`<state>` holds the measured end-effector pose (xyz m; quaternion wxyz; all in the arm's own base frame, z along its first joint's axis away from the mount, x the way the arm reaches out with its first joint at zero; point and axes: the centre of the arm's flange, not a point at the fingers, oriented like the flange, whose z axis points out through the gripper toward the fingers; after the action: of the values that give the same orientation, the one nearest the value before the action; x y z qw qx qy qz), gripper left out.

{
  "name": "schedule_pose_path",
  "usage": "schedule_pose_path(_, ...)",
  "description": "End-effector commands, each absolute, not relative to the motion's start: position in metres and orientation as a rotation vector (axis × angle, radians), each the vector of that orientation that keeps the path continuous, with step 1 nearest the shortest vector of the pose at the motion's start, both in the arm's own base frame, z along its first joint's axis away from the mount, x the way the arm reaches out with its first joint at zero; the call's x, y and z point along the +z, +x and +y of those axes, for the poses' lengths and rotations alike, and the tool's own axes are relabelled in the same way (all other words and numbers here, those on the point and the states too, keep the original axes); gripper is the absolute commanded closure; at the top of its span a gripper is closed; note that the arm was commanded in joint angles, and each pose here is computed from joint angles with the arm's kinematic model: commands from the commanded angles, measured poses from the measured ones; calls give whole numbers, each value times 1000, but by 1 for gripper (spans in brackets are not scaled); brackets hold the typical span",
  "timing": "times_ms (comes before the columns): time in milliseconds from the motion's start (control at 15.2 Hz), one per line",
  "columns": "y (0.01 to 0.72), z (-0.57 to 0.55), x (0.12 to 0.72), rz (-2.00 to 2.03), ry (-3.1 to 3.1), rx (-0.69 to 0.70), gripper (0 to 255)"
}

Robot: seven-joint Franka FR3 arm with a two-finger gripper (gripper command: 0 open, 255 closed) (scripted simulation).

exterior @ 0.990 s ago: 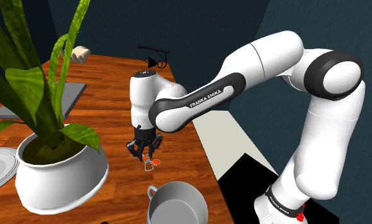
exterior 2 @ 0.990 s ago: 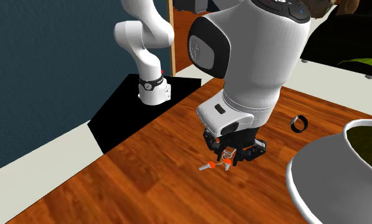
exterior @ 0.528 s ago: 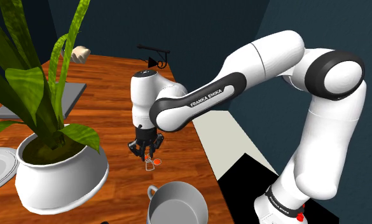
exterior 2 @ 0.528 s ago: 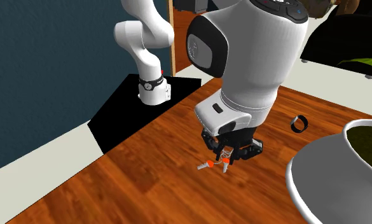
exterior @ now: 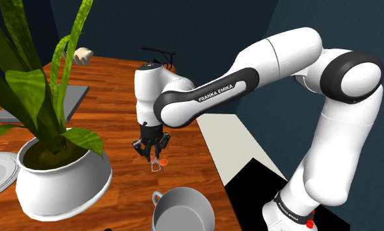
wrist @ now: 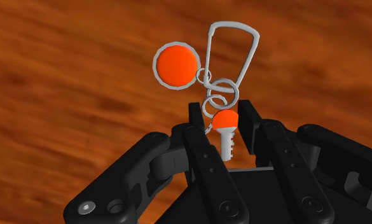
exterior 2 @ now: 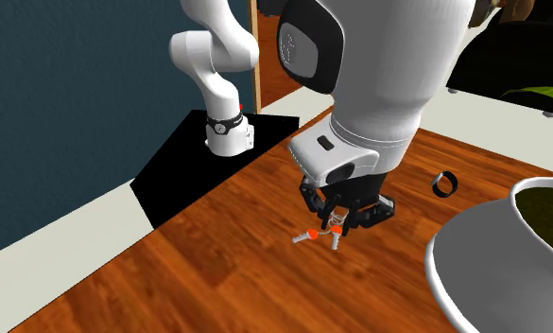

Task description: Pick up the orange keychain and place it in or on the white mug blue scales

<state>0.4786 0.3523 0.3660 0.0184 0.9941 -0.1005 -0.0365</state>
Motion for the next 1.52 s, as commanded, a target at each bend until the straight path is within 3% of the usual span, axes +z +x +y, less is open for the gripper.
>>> schedule_pose_path(0, 479, 352, 376, -312, 3087, -114, 255)
schedule_pose_path(1452, 479, 352, 493, -312, 3087, -114, 255)
